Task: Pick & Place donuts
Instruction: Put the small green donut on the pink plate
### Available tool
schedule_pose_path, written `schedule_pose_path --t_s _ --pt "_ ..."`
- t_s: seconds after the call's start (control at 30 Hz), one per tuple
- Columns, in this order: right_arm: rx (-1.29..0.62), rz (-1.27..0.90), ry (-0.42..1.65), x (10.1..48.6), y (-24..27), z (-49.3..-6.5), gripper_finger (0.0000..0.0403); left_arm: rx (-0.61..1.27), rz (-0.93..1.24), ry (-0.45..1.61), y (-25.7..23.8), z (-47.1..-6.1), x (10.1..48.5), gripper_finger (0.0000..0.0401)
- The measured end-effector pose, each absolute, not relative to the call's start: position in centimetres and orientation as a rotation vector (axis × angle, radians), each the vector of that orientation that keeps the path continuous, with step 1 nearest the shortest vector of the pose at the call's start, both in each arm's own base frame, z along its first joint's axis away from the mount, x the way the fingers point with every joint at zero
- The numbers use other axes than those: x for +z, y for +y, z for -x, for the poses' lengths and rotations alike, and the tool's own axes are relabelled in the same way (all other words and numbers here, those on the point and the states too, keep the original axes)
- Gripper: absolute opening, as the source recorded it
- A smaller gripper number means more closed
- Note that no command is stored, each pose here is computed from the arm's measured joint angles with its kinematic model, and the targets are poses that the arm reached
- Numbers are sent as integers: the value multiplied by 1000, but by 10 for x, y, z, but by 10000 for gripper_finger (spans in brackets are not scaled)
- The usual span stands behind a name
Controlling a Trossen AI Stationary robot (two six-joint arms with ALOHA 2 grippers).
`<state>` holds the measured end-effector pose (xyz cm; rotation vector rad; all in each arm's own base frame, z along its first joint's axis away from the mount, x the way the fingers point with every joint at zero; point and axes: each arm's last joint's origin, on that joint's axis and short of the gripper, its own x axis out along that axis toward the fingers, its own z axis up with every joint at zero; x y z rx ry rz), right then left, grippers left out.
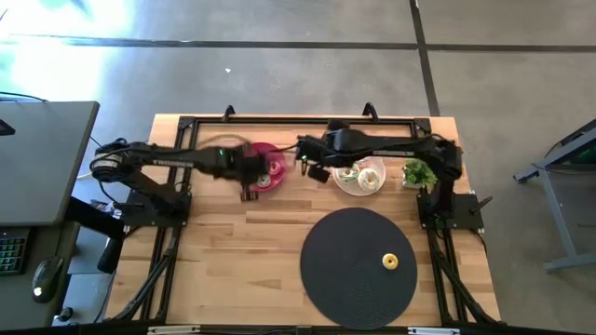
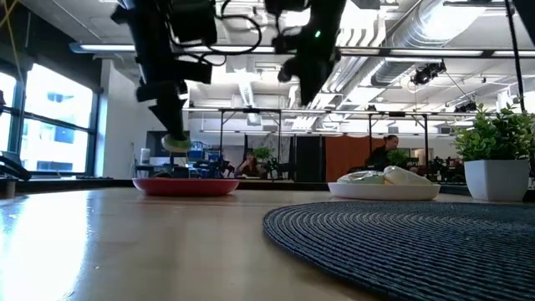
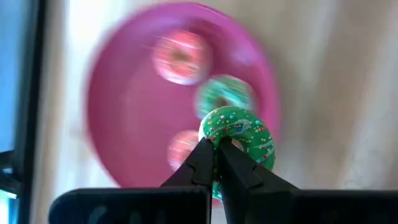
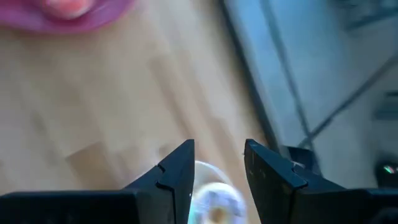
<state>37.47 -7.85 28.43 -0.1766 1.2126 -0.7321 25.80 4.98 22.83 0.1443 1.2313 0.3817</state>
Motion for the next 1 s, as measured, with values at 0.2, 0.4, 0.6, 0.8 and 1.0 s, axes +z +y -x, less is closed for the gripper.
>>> schedule_pose_path --t_s 0.2,0.4,0.6,0.8,1.0 --pt "-992 93 976 342 -91 -336 130 373 -17 1115 112 -246 237 3" --pt "-917 -64 989 362 -90 -309 130 396 121 1064 157 -227 225 3" --pt "-796 -96 1114 355 -72 -306 130 394 222 1110 173 -205 203 3" --pt "-663 -135 1145 351 -55 -312 130 406 233 1112 170 -196 181 3" --pt "-555 -184 1151 349 -47 -317 130 405 233 1081 167 -193 167 3"
